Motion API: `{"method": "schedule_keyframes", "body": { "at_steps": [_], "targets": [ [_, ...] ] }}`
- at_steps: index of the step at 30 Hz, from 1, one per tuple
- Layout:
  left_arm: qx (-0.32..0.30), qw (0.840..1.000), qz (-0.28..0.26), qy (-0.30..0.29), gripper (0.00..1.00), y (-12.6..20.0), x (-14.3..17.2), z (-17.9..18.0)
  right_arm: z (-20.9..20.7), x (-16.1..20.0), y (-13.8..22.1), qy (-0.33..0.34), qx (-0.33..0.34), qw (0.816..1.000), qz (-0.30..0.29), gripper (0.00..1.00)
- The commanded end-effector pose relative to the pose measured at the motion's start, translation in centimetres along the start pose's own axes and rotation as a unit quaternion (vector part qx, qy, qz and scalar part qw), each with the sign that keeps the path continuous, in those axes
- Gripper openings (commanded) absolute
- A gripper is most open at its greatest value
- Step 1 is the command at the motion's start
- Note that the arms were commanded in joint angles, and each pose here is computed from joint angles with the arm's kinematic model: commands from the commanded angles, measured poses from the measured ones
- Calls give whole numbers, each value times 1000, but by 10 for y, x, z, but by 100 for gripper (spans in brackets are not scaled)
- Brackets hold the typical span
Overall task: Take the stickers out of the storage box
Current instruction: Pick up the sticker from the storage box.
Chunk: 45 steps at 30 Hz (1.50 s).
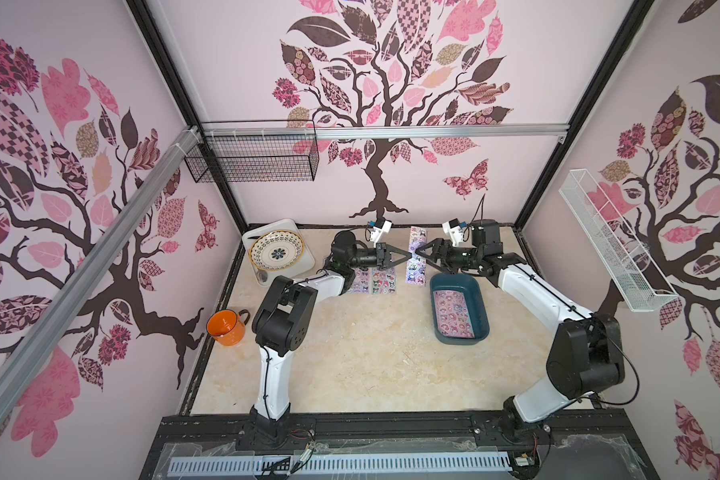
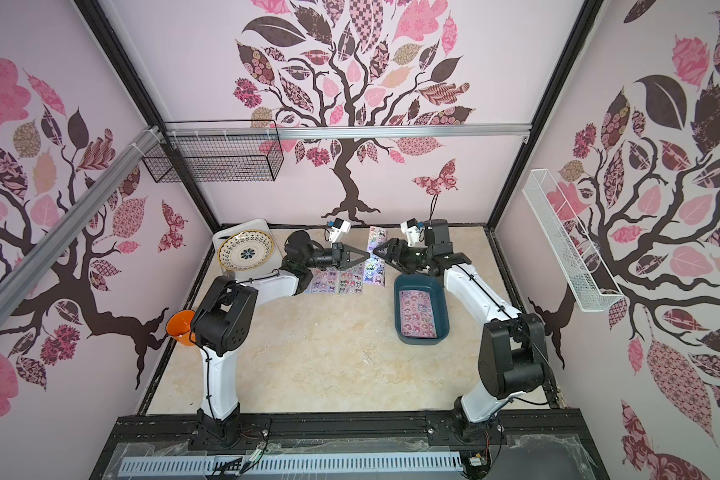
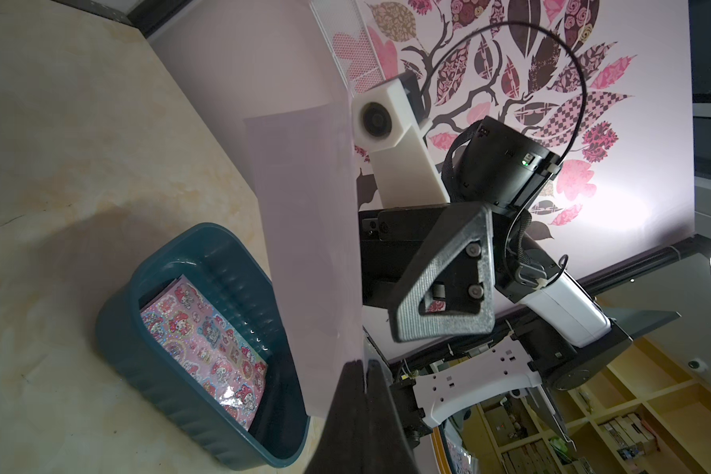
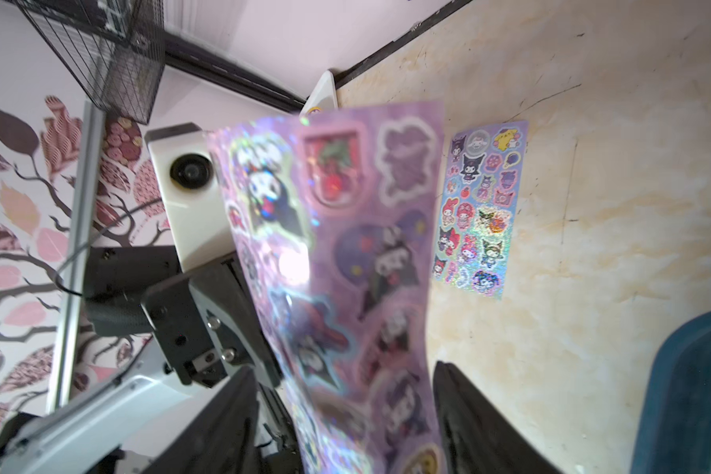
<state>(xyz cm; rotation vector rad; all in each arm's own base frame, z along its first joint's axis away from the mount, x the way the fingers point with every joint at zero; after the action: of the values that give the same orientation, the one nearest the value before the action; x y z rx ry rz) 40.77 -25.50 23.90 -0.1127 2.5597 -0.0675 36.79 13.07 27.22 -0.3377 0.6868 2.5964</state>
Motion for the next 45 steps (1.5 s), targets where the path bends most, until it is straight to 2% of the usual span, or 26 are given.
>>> {"method": "schedule_keyframes", "body": {
  "at_steps": [1, 4, 7, 11, 18, 24, 29, 34, 45],
  "targets": [
    [2, 998, -55, -23, 0, 25, -14, -14, 5, -9, 4, -1, -22, 999, -41, 81],
    [16, 996, -81, -16, 0, 37, -17, -14, 2, -11, -3, -21, -69, 996, -52, 86],
    [20, 997, -76, -8, 0, 34, -17, -12, 5, -13, -12, -33, -128, 990, -48, 90],
    [31, 997, -66, -15, 0, 25, -17, -19, 6, -12, -33, -29, -143, 989, -11, 92],
    [47, 998, -45, -17, 0, 10, -14, -24, 15, -11, -47, -20, -189, 982, 13, 92],
    [27, 998, -63, 0, 0, 24, -16, -8, 26, -10, -38, -3, -206, 978, 19, 92],
    [7, 996, -83, 12, 0, 43, -18, 5, 38, -9, -28, 11, -210, 977, 18, 90],
    [4, 996, -83, 20, 0, 43, -16, 13, 46, -9, -20, 19, -213, 977, 18, 87],
    [0, 996, -80, 31, 0, 42, -15, 22, 47, -9, -19, 22, -211, 977, 16, 70]
  ]
}}
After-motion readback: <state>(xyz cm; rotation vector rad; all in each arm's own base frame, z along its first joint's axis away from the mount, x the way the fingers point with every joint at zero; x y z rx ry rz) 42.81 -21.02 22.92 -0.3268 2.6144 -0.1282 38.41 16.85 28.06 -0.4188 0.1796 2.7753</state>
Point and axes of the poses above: each gripper's point midway between its finger pads, its own y axis back along the fingers, its own z axis along the line the jaws close on, x = y × z, the point moved 9 cm from there along y, back along the fingers, and after that the axes turned 3 degrees about -y, right-handed, at the moved point
